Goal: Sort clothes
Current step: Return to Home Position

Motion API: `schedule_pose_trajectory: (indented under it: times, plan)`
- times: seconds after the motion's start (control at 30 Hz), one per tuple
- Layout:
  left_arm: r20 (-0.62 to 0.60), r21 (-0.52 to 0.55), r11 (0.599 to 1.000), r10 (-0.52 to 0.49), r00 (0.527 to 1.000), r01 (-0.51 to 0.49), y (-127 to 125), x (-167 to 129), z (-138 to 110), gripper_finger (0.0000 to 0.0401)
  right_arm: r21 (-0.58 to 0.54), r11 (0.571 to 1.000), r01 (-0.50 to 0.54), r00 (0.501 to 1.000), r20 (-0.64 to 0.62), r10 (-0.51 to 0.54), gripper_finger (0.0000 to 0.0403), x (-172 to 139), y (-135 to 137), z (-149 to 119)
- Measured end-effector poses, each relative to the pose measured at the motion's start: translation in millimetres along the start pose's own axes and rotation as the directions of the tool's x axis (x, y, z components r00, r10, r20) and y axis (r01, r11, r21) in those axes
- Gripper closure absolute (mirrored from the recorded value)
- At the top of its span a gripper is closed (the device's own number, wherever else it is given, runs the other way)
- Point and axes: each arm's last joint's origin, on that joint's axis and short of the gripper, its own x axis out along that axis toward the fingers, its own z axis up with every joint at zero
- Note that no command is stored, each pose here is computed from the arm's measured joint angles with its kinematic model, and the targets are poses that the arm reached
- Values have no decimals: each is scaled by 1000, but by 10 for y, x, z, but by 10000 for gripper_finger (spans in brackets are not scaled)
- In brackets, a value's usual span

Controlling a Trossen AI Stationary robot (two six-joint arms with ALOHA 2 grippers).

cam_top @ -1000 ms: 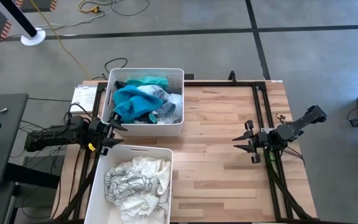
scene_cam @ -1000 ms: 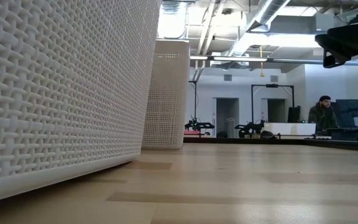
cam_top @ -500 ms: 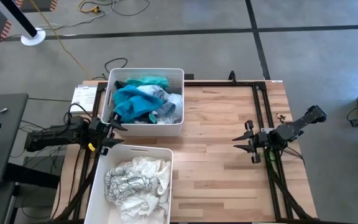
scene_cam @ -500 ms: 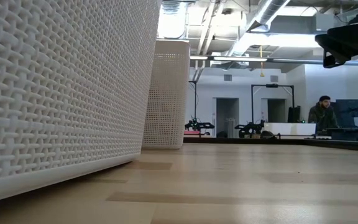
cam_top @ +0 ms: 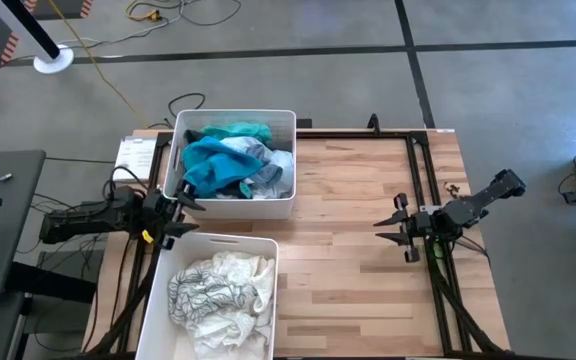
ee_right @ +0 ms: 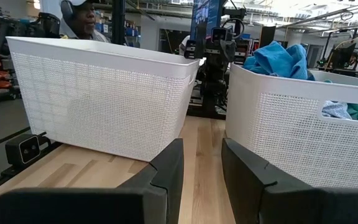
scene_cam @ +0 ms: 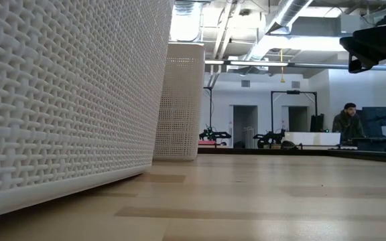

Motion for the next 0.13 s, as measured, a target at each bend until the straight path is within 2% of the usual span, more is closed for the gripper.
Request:
schedule_pose_trajectory:
  times: [0.13]
  plan:
    - [-3,28,1000,1,1000,-1,1,0,-3,198,0,1000,0,1000,0,0,280,0,0,1]
